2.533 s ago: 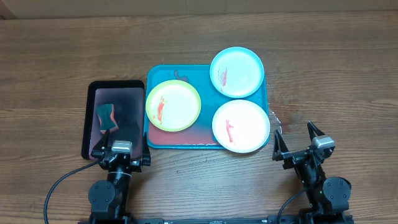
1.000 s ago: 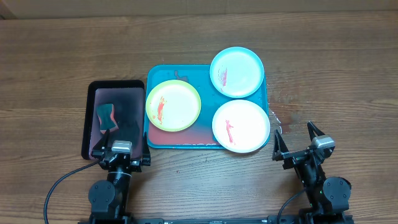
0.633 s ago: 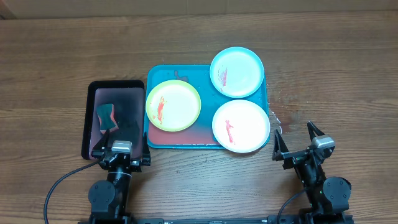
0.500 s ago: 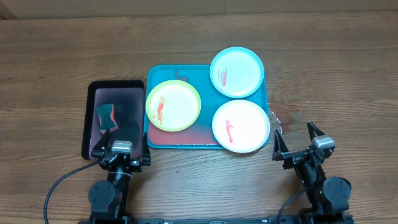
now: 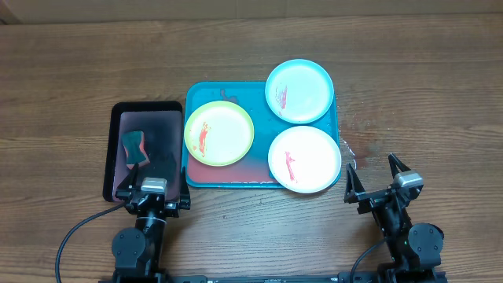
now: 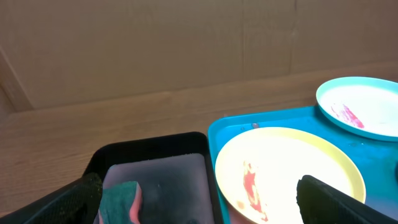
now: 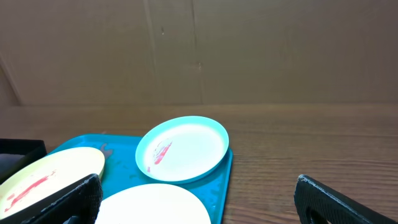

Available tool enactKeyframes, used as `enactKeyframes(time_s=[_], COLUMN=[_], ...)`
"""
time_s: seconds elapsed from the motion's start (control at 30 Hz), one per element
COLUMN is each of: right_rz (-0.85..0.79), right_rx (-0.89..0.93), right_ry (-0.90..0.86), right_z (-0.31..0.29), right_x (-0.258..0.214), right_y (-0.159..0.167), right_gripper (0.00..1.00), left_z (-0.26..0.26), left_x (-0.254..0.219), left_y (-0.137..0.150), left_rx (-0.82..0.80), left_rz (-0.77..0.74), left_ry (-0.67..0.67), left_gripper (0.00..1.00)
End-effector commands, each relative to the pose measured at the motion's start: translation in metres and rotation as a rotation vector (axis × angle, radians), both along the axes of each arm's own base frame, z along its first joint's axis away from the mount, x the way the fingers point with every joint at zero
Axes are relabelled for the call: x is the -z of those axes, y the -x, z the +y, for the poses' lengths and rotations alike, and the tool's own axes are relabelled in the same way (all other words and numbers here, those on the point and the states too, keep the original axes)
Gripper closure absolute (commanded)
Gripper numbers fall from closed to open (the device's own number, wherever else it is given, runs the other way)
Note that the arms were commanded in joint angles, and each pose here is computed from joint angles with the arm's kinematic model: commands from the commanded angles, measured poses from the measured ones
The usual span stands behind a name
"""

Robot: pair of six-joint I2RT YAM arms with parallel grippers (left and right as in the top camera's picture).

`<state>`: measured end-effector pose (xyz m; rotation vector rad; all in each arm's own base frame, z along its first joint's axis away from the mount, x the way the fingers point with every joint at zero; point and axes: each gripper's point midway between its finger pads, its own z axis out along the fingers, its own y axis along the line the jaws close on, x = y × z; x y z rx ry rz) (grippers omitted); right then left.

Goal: Clean dirty plates on tray and stack at the side

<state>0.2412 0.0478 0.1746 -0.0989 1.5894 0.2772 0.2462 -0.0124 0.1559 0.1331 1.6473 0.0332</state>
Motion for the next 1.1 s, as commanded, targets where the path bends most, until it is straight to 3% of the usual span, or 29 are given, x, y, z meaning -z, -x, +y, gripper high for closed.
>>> enactKeyframes(time_s=[0.0,0.4,0.73,0.87,1.07], right_rz=[-0.004,-0.072,-0.171,-0.137,0.036], right_rx=[0.012,0.018,0.013,0.015,0.019], right_ry=[0.007,-0.001,-0.079,-0.075,-0.057], right_z=[-0.002,-0.003,-0.005,-0.005,-0.004], right_x=[0.002,-0.019,-0.092,-0.12,-0.164], right_y=[-0.001,0.001,0.019,0.025,0.012], right_gripper=[0.0,0.0,0.0,0.0,0.0], left_z=[-0.004,-0.004,-0.008,-0.009,-0.017], left_x=[-0.001,-0.06,-0.13,-0.152,-0.162], left_y=[0.0,0.017,0.029,0.02,-0.004], left_rx=[0.024,0.031,0.059,0.062,0.11], left_rz=[-0.01,-0.045,0.045,0.165,0.53], left_ry=[0.002,-0.046,-0.045,-0.045,-0.028], left_gripper=[0.0,0.0,0.0,0.0,0.0])
